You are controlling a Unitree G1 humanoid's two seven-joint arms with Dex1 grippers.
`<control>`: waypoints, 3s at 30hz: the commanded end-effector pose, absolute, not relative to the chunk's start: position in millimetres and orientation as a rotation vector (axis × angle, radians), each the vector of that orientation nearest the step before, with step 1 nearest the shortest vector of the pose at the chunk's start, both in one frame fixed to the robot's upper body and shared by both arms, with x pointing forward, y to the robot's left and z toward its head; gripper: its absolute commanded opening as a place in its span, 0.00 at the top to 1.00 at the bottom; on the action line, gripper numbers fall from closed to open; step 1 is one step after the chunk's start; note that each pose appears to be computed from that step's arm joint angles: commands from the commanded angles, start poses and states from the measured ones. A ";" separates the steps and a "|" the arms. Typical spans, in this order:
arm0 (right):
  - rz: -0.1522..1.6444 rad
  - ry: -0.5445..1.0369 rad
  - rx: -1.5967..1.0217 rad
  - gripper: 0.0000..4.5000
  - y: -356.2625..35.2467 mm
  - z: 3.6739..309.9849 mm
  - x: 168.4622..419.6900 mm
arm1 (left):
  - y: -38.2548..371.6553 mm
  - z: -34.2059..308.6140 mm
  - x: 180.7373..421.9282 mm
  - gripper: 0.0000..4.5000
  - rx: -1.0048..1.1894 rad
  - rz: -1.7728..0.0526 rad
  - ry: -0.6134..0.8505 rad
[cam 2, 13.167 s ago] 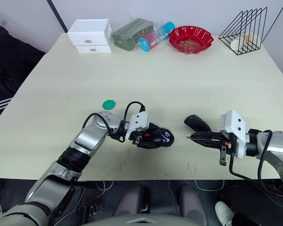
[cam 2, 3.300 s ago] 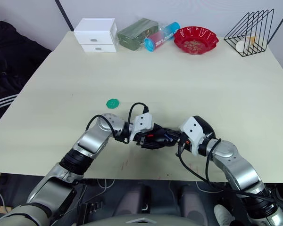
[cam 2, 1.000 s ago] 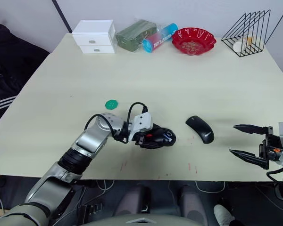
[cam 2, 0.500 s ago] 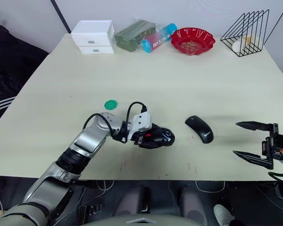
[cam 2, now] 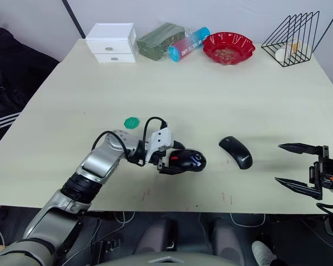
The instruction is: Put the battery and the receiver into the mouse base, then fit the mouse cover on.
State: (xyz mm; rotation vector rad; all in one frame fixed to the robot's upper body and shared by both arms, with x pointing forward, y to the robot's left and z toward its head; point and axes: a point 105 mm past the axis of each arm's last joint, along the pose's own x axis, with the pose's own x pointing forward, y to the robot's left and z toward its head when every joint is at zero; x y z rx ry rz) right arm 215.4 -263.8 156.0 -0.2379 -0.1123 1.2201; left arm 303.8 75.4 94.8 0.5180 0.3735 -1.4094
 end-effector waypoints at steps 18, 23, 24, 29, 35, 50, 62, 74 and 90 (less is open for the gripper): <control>1.158 -0.163 -0.251 0.00 -266.5 167.2 222.5 | 129.7 158.5 273.0 0.02 0.349 -1.463 0.113; 1.113 -0.147 -0.251 0.00 -261.4 159.1 223.6 | 155.0 170.8 262.6 0.02 0.325 -1.469 0.094; 1.097 -0.148 -0.247 0.00 -262.4 158.2 223.9 | 159.8 171.9 260.6 0.02 0.325 -1.470 0.095; 0.992 -0.085 -0.250 0.00 -264.7 147.8 230.8 | 186.7 180.9 251.3 0.02 0.345 -1.493 0.072; 0.893 -0.004 -0.234 0.00 -250.5 134.8 236.6 | 205.7 198.6 241.7 0.02 0.312 -1.507 0.050; 0.701 0.229 -0.254 0.00 -201.6 100.7 251.0 | 202.1 203.1 229.8 0.02 0.399 -1.547 -0.005; 0.597 0.277 -0.209 0.00 -196.6 90.5 260.3 | 206.1 197.7 228.8 0.02 0.407 -1.546 0.003; 0.581 0.275 -0.130 0.00 -193.4 89.3 261.1 | 212.3 192.5 229.6 0.02 0.412 -1.538 0.009; 0.574 0.242 -0.125 0.09 -196.4 93.8 262.4 | 219.7 182.4 231.4 0.00 0.412 -1.518 0.019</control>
